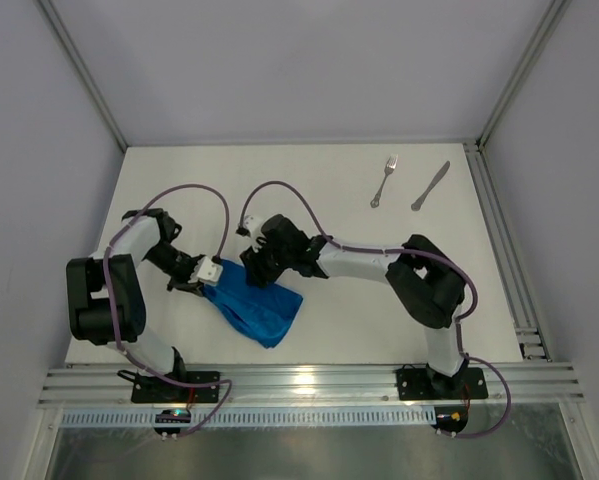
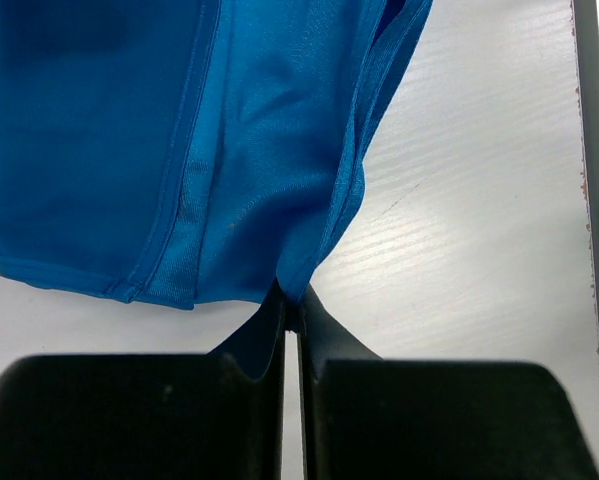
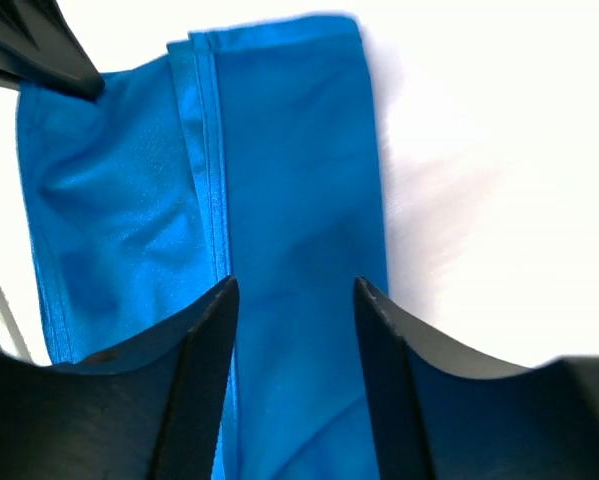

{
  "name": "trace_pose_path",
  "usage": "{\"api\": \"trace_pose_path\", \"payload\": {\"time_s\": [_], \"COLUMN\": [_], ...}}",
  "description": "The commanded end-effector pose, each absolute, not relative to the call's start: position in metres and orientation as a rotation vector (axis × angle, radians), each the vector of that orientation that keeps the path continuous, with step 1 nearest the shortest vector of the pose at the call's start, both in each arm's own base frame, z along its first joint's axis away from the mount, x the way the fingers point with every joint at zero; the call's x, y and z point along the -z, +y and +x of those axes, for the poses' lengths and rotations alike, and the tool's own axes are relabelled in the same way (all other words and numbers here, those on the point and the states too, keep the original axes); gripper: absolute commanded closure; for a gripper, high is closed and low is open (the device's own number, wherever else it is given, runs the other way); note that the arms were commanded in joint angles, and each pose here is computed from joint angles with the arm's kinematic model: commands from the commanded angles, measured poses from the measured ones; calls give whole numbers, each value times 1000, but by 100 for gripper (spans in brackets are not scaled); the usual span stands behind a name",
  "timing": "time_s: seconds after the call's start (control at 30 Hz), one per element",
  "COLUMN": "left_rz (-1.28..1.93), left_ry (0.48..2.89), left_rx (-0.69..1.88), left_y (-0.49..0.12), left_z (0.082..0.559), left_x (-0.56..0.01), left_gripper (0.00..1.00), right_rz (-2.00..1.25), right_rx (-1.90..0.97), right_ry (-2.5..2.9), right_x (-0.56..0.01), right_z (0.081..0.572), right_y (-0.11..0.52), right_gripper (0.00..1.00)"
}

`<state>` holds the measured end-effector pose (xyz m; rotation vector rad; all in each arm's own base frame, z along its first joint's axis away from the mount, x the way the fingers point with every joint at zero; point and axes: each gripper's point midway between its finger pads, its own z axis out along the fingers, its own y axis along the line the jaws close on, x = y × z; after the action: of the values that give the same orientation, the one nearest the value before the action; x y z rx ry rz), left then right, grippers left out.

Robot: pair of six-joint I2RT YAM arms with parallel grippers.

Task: Fold the napkin into a case and place the utensils inside
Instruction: Fold the 2/3-rectangle-folded napkin at the center of the board.

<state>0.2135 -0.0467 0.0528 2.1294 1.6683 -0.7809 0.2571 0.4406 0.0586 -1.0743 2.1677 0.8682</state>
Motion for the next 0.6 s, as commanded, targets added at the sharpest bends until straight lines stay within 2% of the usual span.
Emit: {"api": "trace_pose_path", "payload": {"time_s": [0.0,0.07,0.13,0.23,0.3,0.57], "left_rz": [2141,2139,2138,2140,2143,2140], "left_ry": [1681,1680,1676,1677,1675,1682], "left_rx": [807,820,828,847,853,860], "left_y": [-46,-46,-47,-47,-48,-48], "left_z": [213,211,209,205,204,202], "left_x": [-60,-60,-60,-59,-59,-59], "left_gripper": [100,100,100,100,100,100], "right_rz": [-1071,-1054,-976,-866,-857,-903], "right_rx": [-754,-728,-750,-683,-660,-559], "right_ry": [1932,1912,1810,1786,1755,1759], "right_x": [-119,-111,-133,-125,-127,-96], "right_z": [262,250,240,225,209,178], "right_y": [452,445,454,451,462,488], "right_gripper": [45,40,37,23,18,12]}}
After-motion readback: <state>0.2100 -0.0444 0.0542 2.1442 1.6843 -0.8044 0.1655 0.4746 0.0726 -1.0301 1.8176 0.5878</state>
